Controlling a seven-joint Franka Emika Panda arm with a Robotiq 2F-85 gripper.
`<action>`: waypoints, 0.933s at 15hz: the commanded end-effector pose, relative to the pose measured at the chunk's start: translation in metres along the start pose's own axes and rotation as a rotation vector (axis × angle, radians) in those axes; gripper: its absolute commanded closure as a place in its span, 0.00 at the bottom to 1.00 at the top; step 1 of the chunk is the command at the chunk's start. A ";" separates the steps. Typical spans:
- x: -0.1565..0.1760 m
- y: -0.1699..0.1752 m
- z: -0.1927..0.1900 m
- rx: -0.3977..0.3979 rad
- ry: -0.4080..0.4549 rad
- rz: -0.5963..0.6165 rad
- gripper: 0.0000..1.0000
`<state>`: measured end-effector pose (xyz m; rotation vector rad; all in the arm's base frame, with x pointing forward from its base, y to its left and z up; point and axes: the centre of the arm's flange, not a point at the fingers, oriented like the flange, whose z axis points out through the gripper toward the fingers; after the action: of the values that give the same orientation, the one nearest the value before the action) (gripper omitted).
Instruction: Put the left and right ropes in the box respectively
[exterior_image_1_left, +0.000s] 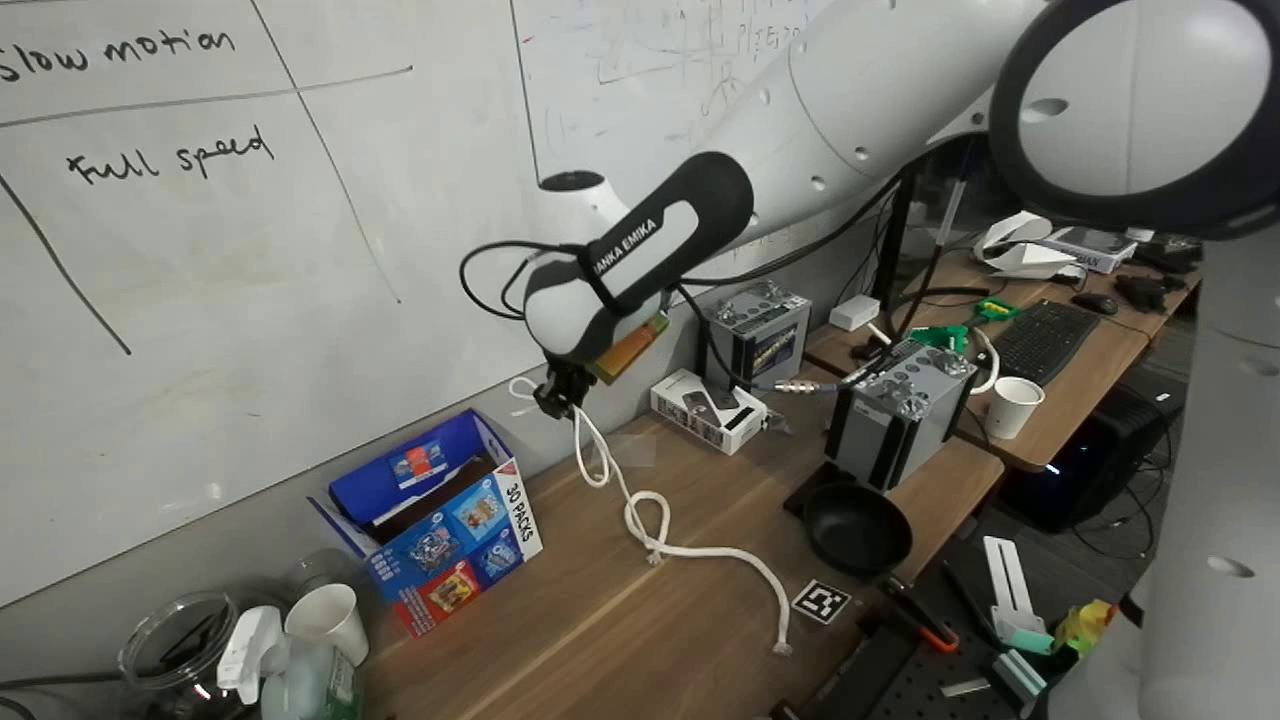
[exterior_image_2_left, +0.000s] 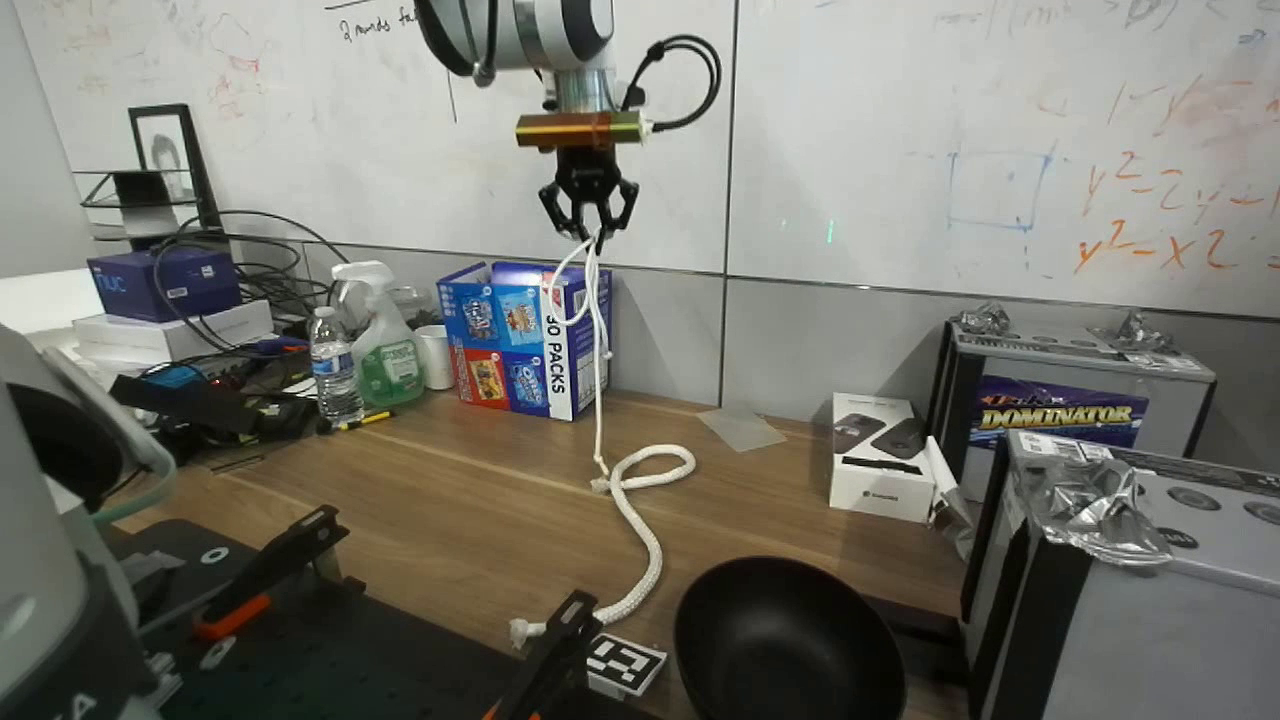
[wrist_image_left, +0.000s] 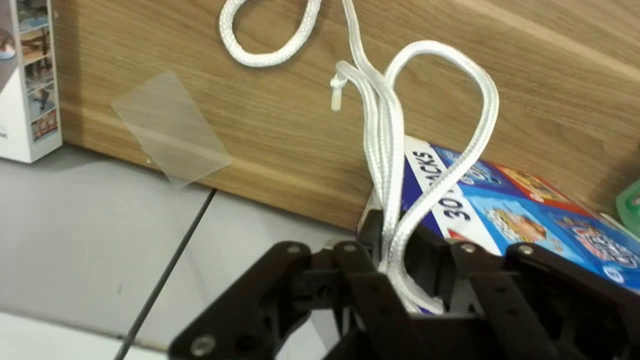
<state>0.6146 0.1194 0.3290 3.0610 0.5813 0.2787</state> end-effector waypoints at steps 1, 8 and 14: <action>0.051 -0.024 -0.085 -0.052 0.038 0.036 0.86; 0.117 -0.101 -0.209 -0.122 0.228 0.126 0.86; 0.137 -0.111 -0.218 -0.098 0.338 0.184 0.87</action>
<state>0.6365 0.2637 0.5571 2.9951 0.3293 0.7211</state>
